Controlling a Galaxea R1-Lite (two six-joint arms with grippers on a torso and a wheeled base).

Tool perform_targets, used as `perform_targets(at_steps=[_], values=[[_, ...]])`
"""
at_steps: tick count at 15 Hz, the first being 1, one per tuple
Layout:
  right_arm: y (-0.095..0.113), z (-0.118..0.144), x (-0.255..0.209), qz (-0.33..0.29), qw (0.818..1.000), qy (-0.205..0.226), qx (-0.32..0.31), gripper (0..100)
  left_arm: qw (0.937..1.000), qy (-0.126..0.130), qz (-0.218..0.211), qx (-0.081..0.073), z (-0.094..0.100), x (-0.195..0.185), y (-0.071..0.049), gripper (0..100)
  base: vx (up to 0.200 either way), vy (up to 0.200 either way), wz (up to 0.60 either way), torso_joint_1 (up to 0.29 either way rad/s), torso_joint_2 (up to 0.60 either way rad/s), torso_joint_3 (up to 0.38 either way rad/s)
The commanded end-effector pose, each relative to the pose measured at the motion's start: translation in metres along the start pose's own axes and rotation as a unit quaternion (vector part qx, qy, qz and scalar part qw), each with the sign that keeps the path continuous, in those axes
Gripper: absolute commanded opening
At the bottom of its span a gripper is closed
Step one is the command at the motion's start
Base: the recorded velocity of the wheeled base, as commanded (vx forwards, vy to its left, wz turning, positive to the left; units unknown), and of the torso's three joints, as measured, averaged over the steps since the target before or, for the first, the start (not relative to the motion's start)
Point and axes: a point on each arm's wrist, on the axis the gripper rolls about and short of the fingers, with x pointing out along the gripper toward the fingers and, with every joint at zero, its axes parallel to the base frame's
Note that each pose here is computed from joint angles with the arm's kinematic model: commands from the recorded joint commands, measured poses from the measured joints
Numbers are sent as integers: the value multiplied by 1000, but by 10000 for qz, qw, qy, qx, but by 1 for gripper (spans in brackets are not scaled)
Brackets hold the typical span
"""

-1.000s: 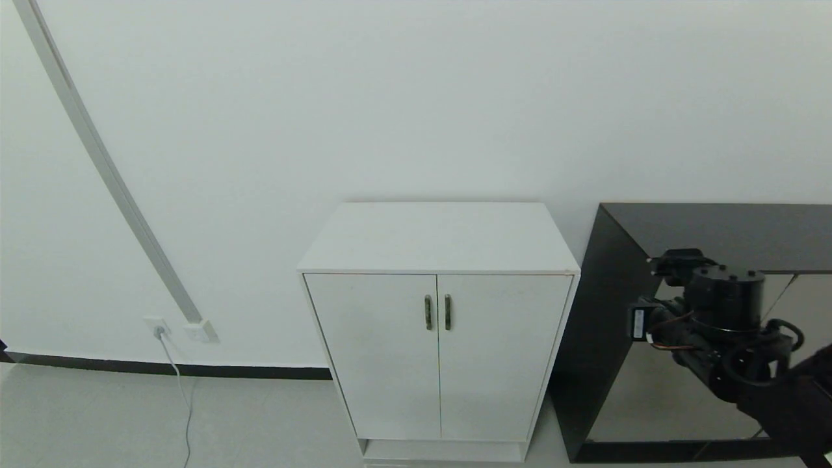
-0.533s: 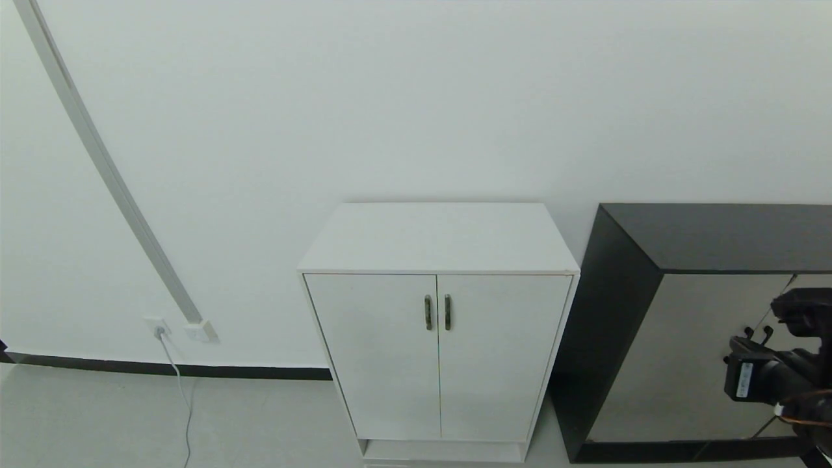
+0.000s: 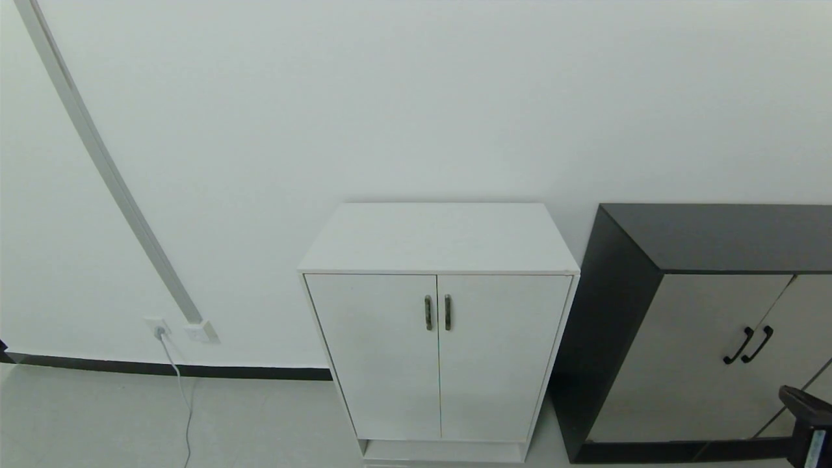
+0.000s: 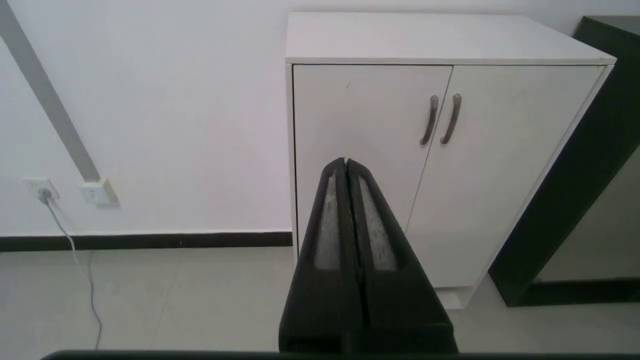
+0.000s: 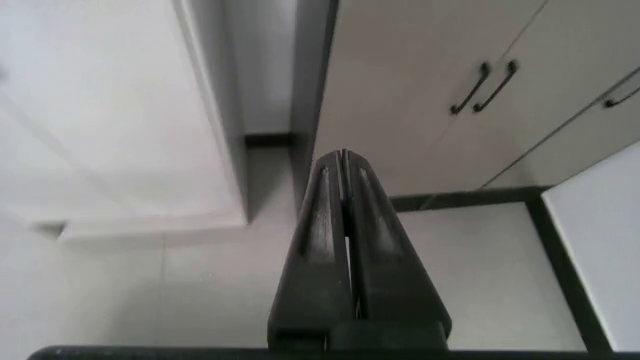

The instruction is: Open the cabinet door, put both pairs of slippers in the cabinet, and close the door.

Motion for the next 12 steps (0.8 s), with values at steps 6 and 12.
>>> perform_targets(at_steps=[6, 12], values=[[-20, -37, -72, 1514, 9885, -16, -48, 0, 10000, -3, 3, -1, 0, 0, 0, 0, 0, 0, 0, 0, 0, 0], [-23, -57, -84, 1937, 9807, 173, -196, 0, 10000, -3, -5, -1, 0, 0, 0, 0, 0, 0, 0, 0, 0, 0]])
